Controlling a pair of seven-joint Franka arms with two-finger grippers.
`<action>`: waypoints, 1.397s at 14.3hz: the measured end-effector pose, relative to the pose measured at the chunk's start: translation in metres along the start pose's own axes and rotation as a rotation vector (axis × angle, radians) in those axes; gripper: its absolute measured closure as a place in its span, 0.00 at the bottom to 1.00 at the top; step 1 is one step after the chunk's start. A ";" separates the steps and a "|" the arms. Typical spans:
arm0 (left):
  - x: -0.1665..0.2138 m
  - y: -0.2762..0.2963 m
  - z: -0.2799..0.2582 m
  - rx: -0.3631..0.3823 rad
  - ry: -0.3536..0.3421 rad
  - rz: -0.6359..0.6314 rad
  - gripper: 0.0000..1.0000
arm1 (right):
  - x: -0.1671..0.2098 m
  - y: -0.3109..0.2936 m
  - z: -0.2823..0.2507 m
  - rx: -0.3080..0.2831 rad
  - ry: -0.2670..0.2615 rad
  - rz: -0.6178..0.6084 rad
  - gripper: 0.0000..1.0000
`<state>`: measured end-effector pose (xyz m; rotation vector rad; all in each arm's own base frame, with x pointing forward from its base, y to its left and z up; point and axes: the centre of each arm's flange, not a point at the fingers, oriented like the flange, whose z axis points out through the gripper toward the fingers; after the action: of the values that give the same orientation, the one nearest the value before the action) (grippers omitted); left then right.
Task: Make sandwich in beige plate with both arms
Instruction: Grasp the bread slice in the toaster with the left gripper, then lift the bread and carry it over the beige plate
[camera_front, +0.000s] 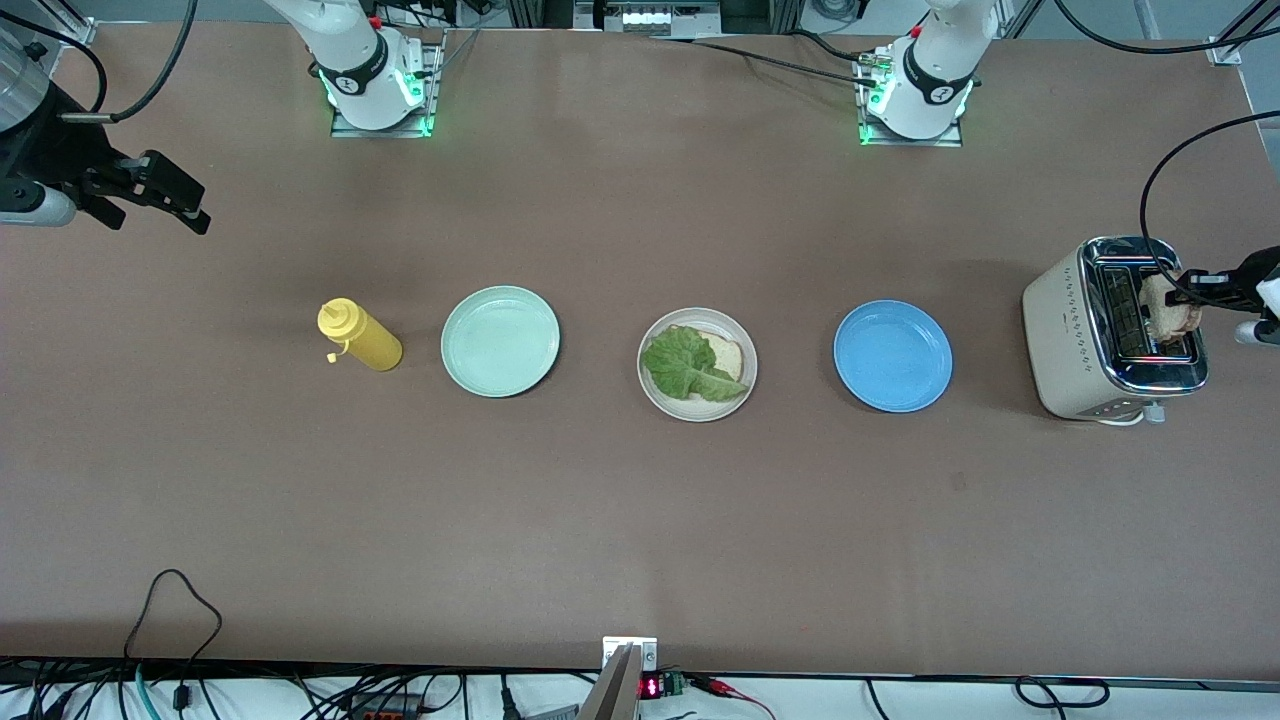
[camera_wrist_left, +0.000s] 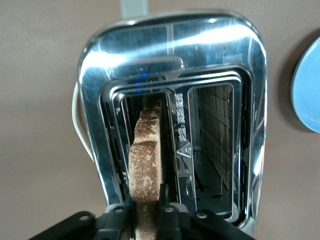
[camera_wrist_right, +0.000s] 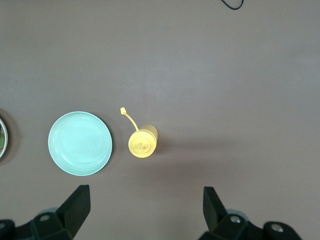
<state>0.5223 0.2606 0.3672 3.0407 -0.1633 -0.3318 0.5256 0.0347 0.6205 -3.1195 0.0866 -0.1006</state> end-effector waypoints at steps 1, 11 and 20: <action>-0.001 0.000 -0.001 -0.002 -0.004 0.000 0.88 | 0.000 -0.001 0.001 0.000 -0.001 -0.006 0.00; -0.007 0.058 -0.144 -0.026 -0.069 0.096 0.88 | 0.004 0.007 0.005 0.002 -0.006 -0.108 0.00; 0.038 0.271 -0.162 -0.151 -0.145 0.284 0.91 | 0.004 0.009 0.002 0.003 0.000 -0.108 0.00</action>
<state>0.5685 -0.0017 0.5416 2.7927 -0.5464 -0.5149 0.5292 0.0258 0.6185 -3.1204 -0.0818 -0.1027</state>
